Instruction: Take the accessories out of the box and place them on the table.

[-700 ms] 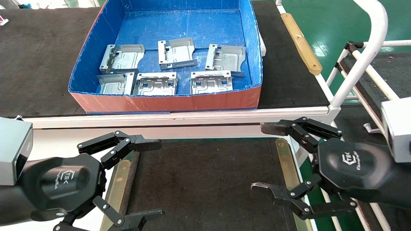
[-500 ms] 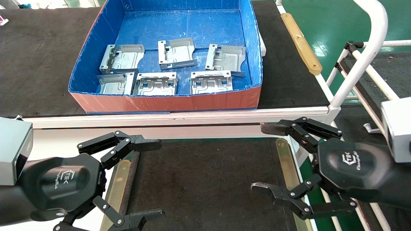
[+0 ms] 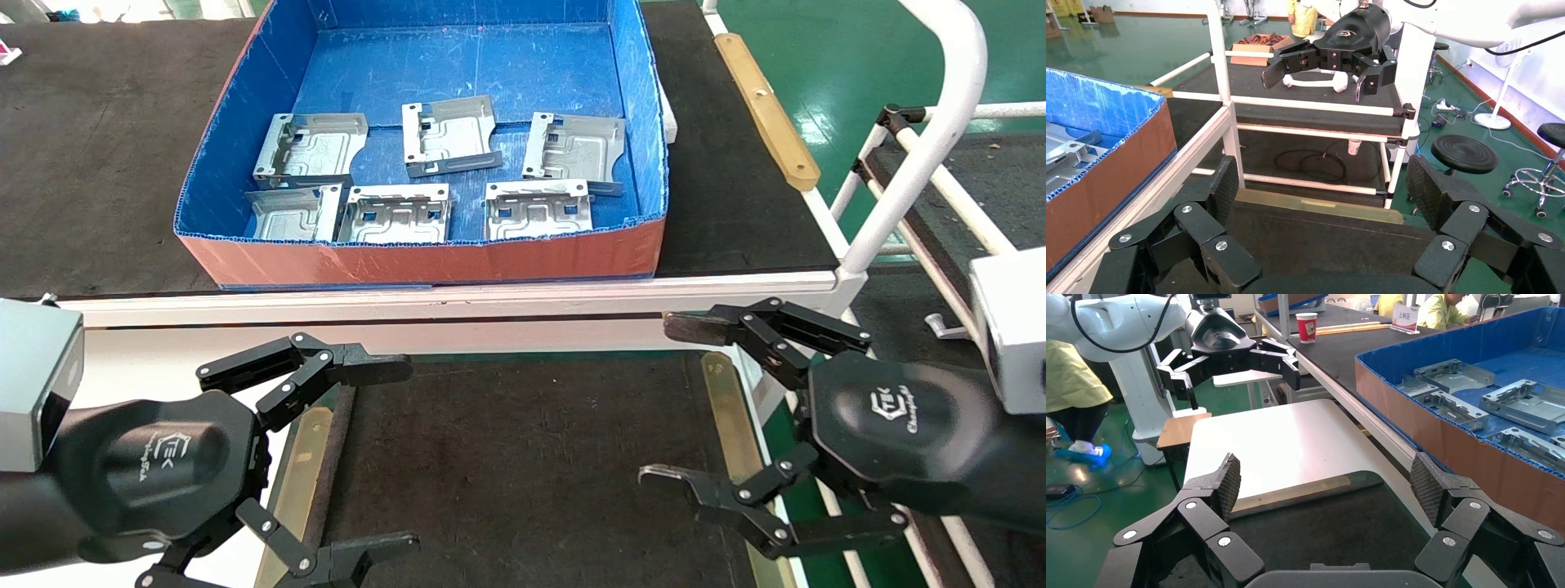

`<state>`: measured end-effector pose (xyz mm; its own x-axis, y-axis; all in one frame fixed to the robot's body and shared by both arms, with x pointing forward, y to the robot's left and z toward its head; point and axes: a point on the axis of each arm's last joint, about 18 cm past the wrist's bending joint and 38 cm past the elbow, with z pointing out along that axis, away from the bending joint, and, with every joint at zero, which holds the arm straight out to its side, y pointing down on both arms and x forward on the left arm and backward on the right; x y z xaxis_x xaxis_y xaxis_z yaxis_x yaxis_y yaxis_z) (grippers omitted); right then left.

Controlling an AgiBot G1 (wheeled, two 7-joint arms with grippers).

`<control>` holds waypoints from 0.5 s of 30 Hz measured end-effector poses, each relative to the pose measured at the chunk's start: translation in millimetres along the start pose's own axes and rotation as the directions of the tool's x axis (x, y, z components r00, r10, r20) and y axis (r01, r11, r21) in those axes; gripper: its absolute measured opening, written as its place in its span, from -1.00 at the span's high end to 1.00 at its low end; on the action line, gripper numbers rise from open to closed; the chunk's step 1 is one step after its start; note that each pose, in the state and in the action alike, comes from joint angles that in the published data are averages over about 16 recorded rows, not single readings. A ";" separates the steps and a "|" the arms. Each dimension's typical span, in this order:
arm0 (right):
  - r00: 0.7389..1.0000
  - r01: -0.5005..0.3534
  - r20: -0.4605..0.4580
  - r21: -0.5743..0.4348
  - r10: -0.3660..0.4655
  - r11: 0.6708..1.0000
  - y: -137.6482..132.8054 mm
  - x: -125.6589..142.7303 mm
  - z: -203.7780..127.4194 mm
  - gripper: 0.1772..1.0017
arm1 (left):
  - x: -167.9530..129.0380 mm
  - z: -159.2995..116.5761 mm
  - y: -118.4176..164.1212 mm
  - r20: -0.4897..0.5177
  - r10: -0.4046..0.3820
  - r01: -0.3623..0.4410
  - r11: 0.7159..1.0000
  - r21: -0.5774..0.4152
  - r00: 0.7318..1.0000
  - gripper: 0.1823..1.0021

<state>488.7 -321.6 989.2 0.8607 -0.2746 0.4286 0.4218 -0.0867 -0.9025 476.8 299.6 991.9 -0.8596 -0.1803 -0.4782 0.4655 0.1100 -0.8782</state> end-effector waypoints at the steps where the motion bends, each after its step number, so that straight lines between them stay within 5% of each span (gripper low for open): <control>1: 1.000 0.000 0.000 0.000 0.000 1.000 0.0 0.0 0.0 -1.00 | -0.2 0.0 -0.1 0.001 0.001 -0.001 1.000 0.000 1.000 -1.00; 15: 1.000 0.000 0.000 0.000 0.000 1.000 0.0 0.0 0.0 -1.00 | -38.1 7.6 -2.5 0.126 0.010 -0.011 1.000 0.002 0.992 -1.00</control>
<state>488.7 -321.6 989.2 0.8607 -0.2746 0.4286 0.4218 -0.0867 -0.9025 510.0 298.8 1012.3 -0.8213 -0.3008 -0.4848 0.4750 0.1101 -0.8731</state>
